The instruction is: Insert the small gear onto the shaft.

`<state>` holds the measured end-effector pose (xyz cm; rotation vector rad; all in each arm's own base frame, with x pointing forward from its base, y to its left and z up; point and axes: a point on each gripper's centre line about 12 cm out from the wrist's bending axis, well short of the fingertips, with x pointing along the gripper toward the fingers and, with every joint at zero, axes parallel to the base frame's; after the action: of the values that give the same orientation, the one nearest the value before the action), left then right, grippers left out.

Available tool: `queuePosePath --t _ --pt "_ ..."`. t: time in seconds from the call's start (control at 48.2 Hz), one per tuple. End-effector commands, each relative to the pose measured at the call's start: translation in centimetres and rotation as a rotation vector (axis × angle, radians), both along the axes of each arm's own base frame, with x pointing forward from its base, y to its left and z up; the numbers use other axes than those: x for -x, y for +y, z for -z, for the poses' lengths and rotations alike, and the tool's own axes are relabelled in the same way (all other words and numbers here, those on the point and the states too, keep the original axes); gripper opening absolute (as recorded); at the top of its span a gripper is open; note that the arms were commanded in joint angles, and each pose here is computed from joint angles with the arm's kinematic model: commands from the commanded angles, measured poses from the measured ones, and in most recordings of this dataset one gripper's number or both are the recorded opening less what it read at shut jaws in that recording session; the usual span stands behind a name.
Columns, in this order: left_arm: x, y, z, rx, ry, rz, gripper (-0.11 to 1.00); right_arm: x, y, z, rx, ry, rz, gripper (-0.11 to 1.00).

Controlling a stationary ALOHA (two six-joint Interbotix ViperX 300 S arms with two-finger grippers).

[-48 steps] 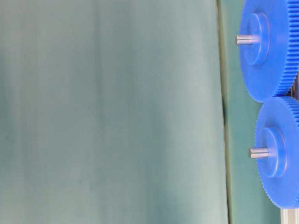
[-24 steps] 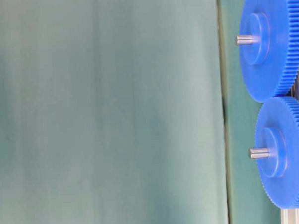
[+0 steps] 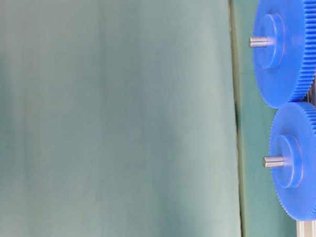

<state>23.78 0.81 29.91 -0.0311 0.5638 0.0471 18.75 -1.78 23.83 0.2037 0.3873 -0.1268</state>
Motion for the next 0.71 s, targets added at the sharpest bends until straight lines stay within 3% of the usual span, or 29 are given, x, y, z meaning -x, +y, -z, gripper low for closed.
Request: queuePosePath --t 0.0,0.685 --pt "0.0 -0.3 -0.3 -0.006 -0.024 0.015 0.86 -0.2 -0.1 -0.3 -0.006 -0.01 0.009 0.1" --pt "2.1 -0.7 -0.6 -0.004 -0.1 0.031 0.86 1.2 -0.5 -0.6 0.004 -0.066 0.038 0.1"
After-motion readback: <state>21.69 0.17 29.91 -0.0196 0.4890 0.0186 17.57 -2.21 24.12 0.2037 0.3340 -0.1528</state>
